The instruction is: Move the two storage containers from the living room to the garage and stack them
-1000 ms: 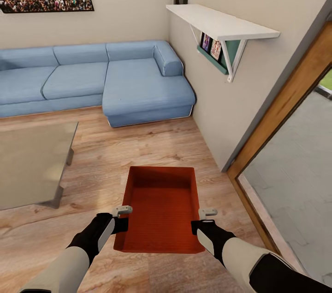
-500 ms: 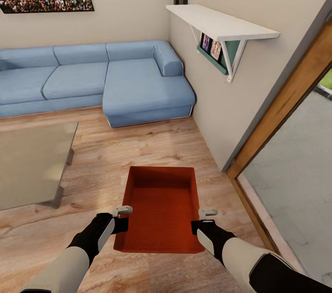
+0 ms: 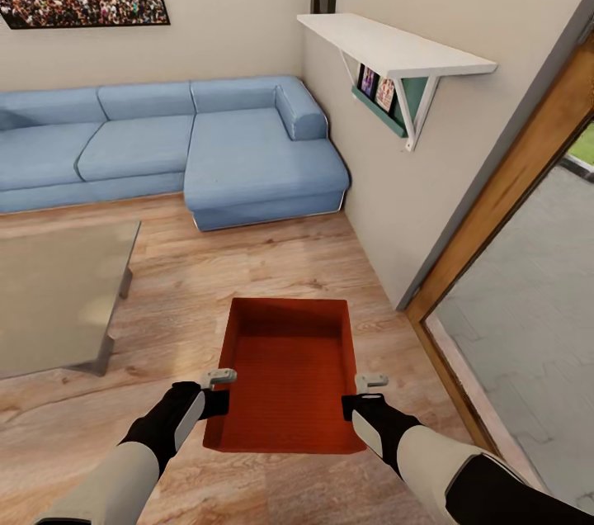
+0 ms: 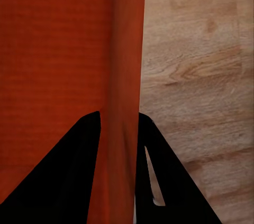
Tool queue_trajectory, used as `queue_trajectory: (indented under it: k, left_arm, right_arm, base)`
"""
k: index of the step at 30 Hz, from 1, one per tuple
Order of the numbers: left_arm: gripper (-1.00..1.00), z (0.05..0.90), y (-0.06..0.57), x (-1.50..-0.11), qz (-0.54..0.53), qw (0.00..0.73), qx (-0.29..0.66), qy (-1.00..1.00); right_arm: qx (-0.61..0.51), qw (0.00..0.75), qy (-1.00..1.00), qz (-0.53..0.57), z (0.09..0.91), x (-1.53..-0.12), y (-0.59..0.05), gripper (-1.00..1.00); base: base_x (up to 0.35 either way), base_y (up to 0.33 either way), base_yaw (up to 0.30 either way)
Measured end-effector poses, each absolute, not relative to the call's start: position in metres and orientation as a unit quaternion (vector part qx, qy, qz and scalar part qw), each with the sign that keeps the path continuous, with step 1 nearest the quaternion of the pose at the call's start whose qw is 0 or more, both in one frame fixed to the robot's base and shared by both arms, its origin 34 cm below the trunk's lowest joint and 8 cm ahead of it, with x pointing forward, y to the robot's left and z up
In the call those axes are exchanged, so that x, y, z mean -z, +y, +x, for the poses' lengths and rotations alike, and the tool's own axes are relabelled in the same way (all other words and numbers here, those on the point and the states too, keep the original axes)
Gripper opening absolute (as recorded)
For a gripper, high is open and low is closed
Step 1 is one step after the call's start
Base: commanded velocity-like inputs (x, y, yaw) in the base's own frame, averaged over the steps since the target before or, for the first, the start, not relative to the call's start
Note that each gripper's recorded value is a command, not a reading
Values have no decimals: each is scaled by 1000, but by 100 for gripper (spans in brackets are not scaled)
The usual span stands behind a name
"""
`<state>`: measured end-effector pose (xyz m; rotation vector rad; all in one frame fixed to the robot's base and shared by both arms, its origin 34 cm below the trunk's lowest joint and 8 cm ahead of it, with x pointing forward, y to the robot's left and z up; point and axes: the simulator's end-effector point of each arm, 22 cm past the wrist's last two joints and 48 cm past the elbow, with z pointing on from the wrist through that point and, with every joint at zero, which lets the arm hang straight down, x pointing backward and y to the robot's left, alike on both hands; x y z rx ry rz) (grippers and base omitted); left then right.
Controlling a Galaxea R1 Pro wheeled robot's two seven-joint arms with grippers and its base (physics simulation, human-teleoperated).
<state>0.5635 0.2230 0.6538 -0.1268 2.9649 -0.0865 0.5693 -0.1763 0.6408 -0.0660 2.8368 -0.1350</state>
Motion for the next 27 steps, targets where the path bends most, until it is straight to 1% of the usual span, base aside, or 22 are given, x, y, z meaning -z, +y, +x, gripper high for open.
queue_trajectory:
  k: [27]
  left_arm:
    - [-100,579,223,-673,-43,109,30,993]
  right_arm:
    - [47,172,984,-23,585,-661,-177,-100]
  base:
    - [0,0,0]
